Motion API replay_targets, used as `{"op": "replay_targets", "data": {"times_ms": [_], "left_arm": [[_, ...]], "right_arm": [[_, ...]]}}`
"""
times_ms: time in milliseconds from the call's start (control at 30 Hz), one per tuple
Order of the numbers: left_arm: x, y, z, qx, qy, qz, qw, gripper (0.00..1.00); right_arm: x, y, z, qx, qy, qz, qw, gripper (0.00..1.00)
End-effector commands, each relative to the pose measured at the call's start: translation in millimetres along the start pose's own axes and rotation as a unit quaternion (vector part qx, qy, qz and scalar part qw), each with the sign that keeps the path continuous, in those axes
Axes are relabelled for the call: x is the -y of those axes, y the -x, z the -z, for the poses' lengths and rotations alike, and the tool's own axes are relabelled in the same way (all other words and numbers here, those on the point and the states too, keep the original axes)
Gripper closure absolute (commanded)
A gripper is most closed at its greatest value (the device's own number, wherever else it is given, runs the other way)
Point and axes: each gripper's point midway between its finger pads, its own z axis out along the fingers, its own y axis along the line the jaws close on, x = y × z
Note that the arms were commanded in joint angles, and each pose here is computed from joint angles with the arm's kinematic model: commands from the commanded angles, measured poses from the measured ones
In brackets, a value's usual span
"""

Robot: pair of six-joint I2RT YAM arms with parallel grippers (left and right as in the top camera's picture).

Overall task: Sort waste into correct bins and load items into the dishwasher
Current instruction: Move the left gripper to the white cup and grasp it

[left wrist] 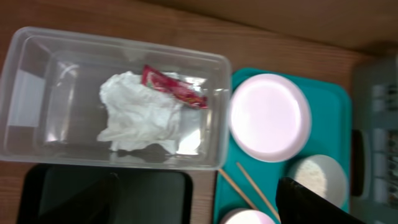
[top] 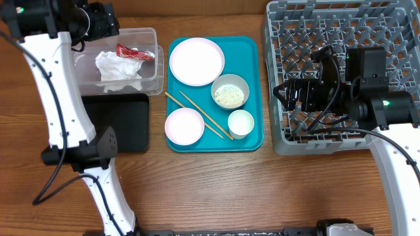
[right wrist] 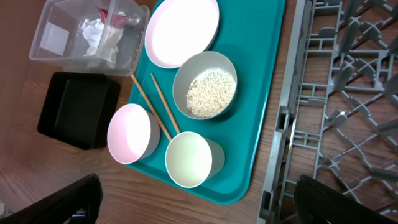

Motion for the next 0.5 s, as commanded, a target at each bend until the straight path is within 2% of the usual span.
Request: {"op": "replay_targets", "data": {"times_ms": [0,233,467], "left_arm": [[39.5,-15.4,8.8,-0.022,-0.067,-0.03,0.997,0.21],[94.8,-76.5,-18.0,-0.132,-0.087,-0.076,0.984,0.18],[145.8,-159.9,-63.1,-0.255,-0.075,-0.169,0.949,0.18]], "right_arm": [[-5.1,8.1,5.7,0.013,0.001,0.007,1.0,0.0],[-5.1,8.5,5.7,0.014,0.001,0.008,1.0,0.0],[-5.1,8.5,5.7,0.014,0.001,0.008,1.0,0.0]]}}
